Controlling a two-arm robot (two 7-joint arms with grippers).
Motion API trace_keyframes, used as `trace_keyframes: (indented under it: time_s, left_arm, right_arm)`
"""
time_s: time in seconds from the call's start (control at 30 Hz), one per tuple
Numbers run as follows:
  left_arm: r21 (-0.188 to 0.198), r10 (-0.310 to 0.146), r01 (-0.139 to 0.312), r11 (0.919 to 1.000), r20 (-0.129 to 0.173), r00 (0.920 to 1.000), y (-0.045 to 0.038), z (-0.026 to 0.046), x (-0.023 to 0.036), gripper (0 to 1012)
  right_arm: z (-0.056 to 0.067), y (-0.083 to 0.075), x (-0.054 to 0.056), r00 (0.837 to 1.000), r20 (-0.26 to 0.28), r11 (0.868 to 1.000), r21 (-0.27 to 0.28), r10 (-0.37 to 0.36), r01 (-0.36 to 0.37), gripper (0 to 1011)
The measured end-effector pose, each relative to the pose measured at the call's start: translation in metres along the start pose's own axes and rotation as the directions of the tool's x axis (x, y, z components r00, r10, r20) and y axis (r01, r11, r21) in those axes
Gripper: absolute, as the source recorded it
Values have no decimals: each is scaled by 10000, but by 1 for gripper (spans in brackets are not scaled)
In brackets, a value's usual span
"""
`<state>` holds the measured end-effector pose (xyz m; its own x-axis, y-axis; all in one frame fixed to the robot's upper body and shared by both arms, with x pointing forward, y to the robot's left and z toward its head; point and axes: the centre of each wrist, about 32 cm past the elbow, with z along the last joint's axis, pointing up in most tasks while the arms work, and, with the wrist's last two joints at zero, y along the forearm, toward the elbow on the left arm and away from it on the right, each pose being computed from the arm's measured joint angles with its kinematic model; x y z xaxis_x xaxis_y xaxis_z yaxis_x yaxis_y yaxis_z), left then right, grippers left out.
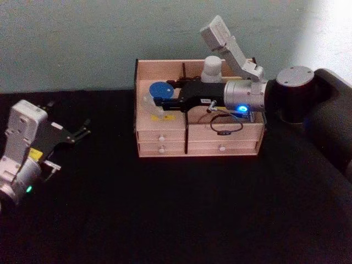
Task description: Pick up the facial cleanser and watermelon frost from the table and place them into the tiered storage box.
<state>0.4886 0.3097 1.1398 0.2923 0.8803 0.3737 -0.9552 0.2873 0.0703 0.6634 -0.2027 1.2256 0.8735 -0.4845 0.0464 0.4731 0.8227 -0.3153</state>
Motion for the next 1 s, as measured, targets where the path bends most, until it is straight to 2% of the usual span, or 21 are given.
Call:
trace_keyframes:
  time_s: [0.23,0.6,0.87,1.0]
  left_arm:
    - [0,1,-1,10000,0,10000,0,0,0,1002]
    - [0,0,0,10000,0,10000,0,0,0,1001]
    - [1,-1,1,10000,0,10000,0,0,0,1001]
    - [0,0,0,10000,1,10000,0,0,0,1001]
  right_arm:
    - [0,1,-3,10000,-1,10000,1,10,-10,729]
    - [-2,1,-5,10000,-6,10000,-2,17,-17,1002]
    - [2,-6,-8,10000,13,10000,32,-5,4,1000]
    - [32,-71,-50,9995,222,9989,414,-228,219,1000]
